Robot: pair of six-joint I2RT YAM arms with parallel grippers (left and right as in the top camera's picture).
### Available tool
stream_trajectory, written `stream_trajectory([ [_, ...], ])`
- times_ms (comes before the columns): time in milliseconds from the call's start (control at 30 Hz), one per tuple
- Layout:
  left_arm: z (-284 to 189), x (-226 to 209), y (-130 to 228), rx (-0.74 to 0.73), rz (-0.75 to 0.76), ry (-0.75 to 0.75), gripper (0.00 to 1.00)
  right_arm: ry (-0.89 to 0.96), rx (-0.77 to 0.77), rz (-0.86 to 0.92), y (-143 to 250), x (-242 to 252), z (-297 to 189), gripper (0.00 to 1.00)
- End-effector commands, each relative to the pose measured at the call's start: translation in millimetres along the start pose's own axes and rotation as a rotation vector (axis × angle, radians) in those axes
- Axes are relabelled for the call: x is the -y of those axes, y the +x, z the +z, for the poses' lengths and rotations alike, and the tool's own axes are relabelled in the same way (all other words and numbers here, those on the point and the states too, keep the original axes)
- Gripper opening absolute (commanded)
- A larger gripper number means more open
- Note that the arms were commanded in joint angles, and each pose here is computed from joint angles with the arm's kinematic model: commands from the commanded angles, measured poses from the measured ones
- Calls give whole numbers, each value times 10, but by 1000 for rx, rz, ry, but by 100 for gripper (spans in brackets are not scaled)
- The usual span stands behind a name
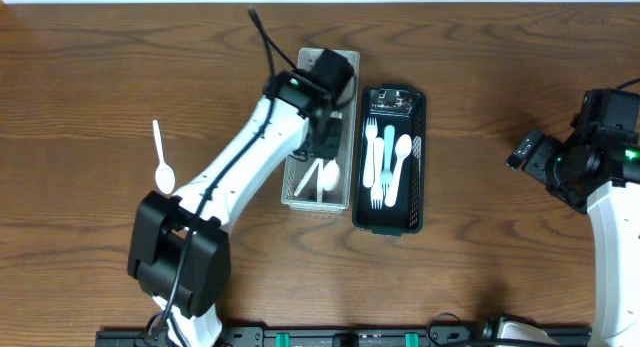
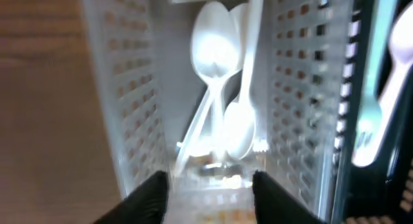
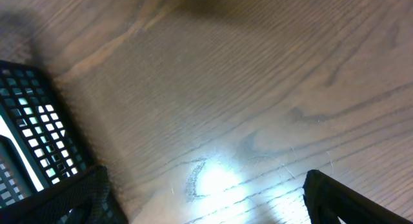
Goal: Pack container
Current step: 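Carry the white spoon right and lower it into the clear tray, then move left gripper back to the last white spoon and grasp it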
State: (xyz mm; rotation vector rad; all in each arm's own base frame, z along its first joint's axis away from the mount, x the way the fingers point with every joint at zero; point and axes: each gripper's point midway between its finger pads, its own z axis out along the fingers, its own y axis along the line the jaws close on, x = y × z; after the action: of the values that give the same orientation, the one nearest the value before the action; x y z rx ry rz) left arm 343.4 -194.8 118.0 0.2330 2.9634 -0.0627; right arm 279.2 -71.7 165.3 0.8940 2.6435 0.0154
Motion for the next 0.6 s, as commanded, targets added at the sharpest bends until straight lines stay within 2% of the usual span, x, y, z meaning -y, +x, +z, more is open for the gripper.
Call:
stream_trajectory([
  [0,-566,-377,-221,136,-39,-61,54,11,1,-5,-8,40,3,99],
  [100,-903,-888,-195,192,-89,-173,62,11,1,-5,-8,40,3,99],
  [267,-1194,-1663,-4,182,-184,-267,63,11,1,-5,-10,38,3,99],
  [367,-1157,-2155,182,105,-255,-310,63,11,1,-5,-10,38,3,99],
  [567,-832,-2793,465,-15,-357,-335,63,12,-1,-5,-5,40,3,99],
])
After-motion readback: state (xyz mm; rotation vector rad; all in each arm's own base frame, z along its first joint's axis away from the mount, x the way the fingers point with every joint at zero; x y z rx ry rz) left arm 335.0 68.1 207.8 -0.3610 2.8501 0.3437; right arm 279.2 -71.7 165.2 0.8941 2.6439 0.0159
